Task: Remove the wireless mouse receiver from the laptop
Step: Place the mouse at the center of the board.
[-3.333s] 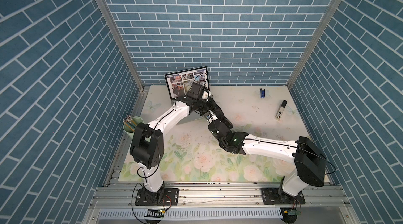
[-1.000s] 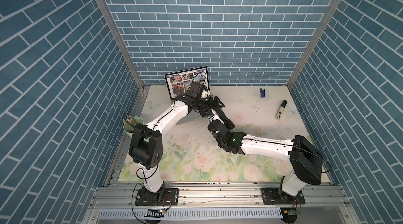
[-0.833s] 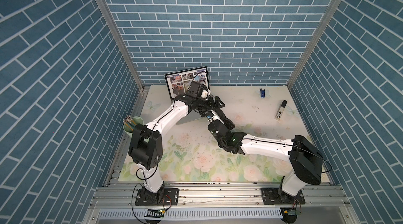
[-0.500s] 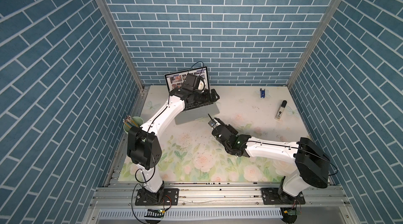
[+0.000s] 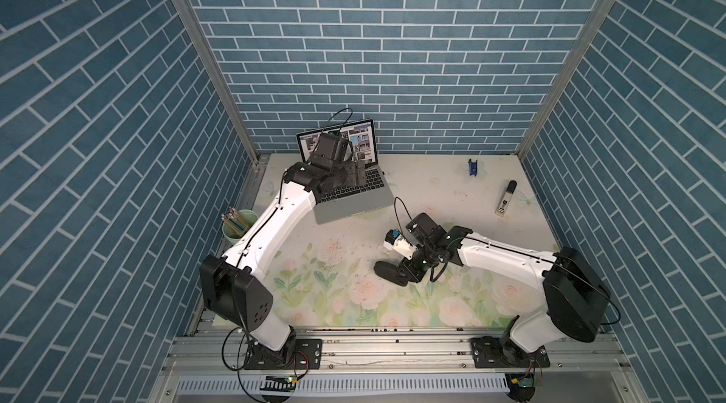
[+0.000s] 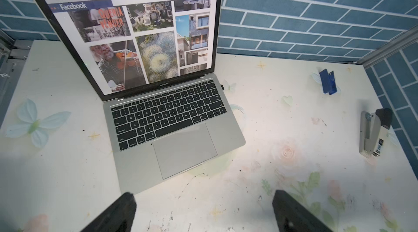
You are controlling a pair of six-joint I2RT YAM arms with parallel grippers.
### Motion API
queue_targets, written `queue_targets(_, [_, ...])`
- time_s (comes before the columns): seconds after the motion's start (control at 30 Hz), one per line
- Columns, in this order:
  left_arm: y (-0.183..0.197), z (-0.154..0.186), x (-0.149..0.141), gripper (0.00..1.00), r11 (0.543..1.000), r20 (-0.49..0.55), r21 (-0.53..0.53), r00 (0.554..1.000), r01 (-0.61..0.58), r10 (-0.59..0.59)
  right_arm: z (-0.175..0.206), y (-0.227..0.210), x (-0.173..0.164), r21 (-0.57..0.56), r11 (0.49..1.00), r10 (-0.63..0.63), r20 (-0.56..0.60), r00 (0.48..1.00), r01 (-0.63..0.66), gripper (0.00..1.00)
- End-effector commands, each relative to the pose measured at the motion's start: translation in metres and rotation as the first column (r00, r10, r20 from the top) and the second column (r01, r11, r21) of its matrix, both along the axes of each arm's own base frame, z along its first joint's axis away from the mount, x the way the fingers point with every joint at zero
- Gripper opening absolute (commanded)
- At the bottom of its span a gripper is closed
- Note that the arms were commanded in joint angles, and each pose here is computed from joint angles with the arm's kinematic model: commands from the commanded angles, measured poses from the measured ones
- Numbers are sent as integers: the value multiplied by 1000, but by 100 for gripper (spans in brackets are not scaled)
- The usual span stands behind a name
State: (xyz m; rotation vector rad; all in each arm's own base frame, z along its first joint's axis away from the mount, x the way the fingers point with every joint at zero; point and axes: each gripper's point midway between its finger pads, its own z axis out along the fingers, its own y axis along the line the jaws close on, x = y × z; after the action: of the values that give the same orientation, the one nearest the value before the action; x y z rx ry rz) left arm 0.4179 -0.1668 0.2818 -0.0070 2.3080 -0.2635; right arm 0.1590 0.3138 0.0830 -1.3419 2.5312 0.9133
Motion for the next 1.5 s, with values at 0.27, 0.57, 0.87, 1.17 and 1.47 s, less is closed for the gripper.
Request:
queue_targets(0.27, [5,-20,-9,100,1000,-44,27,999,4,-3,-29,-4,1,62,997,-18,-346,938,42,0])
queue_targets(0.57, [-3,-29,-10,100,999,-58,-12,998,30,-31,-67,-13,27,-61,998,2,-278,961,-20,0])
queue_targets(0.87, [-7,-44,-14,100,999,-90,-28,995,46,-49,-90,-34,28,-174,976,78,-290,954,-133,0])
queue_targets(1.17, [-10,-53,-16,100,997,-104,-35,992,63,-67,-91,-38,43,-204,976,28,-243,970,-79,80])
queue_targets(1.47, [-5,-59,-21,100,998,-99,-21,993,56,-58,-80,-40,77,-277,957,-112,-91,989,83,100])
